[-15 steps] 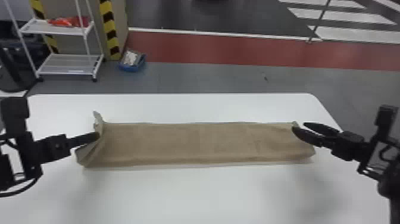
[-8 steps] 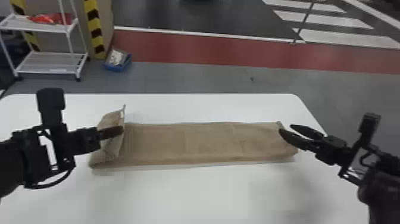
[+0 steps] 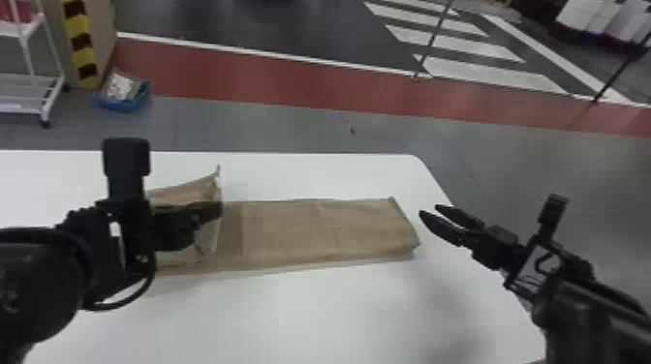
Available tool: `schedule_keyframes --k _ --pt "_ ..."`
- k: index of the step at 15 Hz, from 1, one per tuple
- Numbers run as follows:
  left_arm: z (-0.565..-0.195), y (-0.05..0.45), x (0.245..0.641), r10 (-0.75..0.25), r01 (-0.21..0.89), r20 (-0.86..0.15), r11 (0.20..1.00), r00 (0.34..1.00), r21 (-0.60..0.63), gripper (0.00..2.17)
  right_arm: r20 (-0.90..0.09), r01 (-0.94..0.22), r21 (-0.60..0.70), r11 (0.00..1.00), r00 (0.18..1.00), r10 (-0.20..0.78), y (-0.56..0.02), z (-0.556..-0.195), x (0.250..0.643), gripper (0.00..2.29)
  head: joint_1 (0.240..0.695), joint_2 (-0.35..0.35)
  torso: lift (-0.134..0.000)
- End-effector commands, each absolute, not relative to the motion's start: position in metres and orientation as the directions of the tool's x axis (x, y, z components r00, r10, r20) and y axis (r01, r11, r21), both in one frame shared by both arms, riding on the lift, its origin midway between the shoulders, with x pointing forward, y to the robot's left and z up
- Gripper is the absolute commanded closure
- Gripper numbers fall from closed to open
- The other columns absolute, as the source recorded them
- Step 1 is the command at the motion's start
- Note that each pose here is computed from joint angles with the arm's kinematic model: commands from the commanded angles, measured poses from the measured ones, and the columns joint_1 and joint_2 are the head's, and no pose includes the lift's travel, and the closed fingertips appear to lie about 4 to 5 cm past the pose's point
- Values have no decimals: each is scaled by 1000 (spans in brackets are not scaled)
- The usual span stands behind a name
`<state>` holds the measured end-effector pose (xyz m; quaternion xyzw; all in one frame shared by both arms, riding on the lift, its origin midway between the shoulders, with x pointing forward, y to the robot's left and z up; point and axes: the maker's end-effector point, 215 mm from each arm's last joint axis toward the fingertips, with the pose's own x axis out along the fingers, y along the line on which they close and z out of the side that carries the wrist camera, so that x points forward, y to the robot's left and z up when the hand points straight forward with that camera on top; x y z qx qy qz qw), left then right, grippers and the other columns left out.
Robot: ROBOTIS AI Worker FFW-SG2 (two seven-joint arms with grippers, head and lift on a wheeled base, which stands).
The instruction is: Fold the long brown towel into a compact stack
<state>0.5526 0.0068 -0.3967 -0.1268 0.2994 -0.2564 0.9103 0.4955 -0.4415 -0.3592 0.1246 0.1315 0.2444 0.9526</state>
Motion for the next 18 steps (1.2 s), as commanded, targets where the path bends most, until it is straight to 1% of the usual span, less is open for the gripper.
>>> schedule_keyframes --k 1,2,3,4,5,6,7,8,9,10,12,13,14,16,18 --pt "-400 -38 541 -552 447 -504 834 664 -324 1889 -191 -416 306 857 855 483 -456 -360 491 269 695 -350 -124" --pt "-405 -47 540 -548 448 -515 836 659 -317 1889 -193 -415 308 856 854 483 -459 -361 489 269 695 -350 -124" --pt "-407 -53 537 -559 443 -517 829 648 -341 1889 -188 -416 310 855 854 484 -460 -362 489 269 695 -350 -124" --pt "-406 -54 540 -559 442 -504 829 658 -342 1885 -193 -412 312 856 854 482 -462 -364 488 269 695 -350 -124" --pt "-405 -55 543 -557 441 -494 831 668 -340 1757 -193 -411 314 856 855 481 -463 -364 488 269 695 -350 -124" --pt "-401 -55 547 -558 442 -476 830 680 -340 1170 -191 -409 321 854 855 481 -463 -366 486 269 695 -350 -124" --pt "-397 -58 547 -572 453 -462 820 678 -349 140 -190 -405 336 850 855 482 -462 -367 486 188 695 -350 -124" --pt "-393 -60 547 -585 464 -446 811 678 -358 -2 -193 -401 344 849 855 482 -462 -367 486 147 695 -350 -124" --pt "-389 -62 549 -593 471 -425 804 684 -363 -2 -195 -401 350 847 853 484 -458 -368 486 144 695 -350 -124" --pt "-383 -61 552 -590 468 -394 804 705 -367 12 -198 -400 363 841 849 489 -453 -368 487 100 695 -350 -124" --pt "-372 -58 557 -591 471 -334 797 734 -378 33 -196 -401 399 825 841 504 -437 -367 489 93 695 -350 -124" --pt "-375 -54 557 -585 465 -331 801 740 -376 33 -192 -400 408 821 841 506 -426 -363 491 97 695 -350 -124" --pt "-381 -39 560 -560 450 -338 821 756 -353 33 -191 -388 430 815 843 503 -417 -362 491 124 695 -350 -124" --pt "-393 20 577 -461 388 -335 883 821 -265 39 -197 -361 472 804 846 495 -398 -356 491 194 695 -350 -124" --pt "-404 100 590 -372 316 -325 924 869 -213 39 -231 -330 520 788 834 502 -368 -357 496 360 695 -350 -124"
